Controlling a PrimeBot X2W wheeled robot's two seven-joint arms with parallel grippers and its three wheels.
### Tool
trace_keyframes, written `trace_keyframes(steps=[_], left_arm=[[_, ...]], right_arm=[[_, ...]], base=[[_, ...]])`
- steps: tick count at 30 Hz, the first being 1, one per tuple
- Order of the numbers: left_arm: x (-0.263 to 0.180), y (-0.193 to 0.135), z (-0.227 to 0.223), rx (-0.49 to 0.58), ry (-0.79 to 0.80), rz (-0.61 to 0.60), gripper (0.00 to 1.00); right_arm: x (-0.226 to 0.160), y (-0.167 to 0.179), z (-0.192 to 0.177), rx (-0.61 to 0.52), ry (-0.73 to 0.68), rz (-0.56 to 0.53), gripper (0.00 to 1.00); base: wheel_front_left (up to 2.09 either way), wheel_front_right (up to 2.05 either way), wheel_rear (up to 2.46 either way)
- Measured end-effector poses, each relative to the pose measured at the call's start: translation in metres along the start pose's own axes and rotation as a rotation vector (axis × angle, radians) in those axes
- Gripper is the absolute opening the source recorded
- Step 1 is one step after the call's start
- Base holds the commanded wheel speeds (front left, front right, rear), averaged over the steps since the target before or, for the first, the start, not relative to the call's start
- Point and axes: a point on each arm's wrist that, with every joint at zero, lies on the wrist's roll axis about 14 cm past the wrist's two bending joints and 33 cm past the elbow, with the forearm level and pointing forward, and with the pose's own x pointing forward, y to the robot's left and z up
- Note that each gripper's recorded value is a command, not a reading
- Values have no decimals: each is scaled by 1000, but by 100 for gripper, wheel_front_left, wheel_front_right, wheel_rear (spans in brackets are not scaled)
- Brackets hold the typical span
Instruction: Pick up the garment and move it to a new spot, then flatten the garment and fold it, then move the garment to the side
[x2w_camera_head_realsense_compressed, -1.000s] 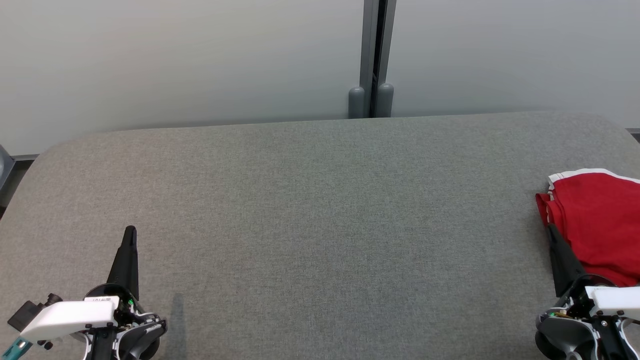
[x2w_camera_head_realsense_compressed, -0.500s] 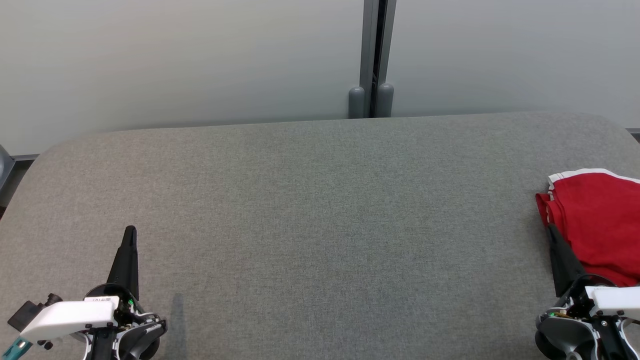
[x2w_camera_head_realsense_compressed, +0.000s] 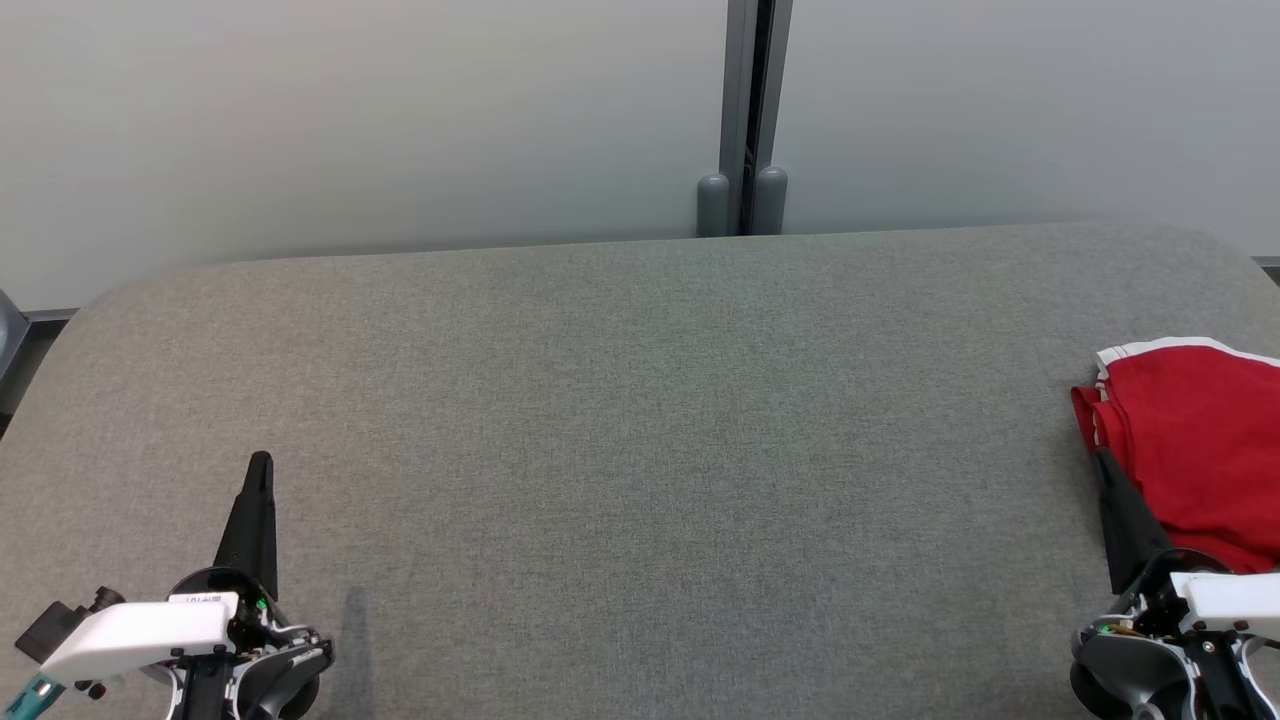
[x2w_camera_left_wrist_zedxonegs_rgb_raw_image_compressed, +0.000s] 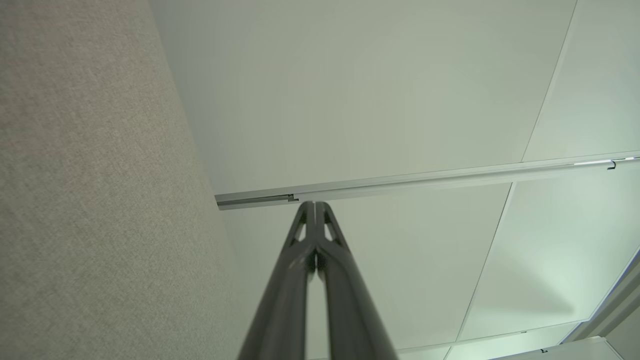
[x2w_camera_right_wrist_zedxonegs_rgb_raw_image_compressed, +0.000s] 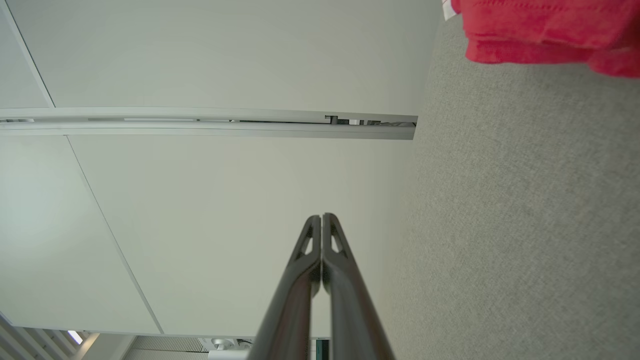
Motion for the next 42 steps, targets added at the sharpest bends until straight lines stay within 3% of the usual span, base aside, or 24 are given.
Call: trace_keyframes(steps=[42], left_arm=[[0, 0, 0, 0, 0, 0, 0]], right_arm=[[0, 0, 0, 0, 0, 0, 0]], base=[[0, 0, 0]])
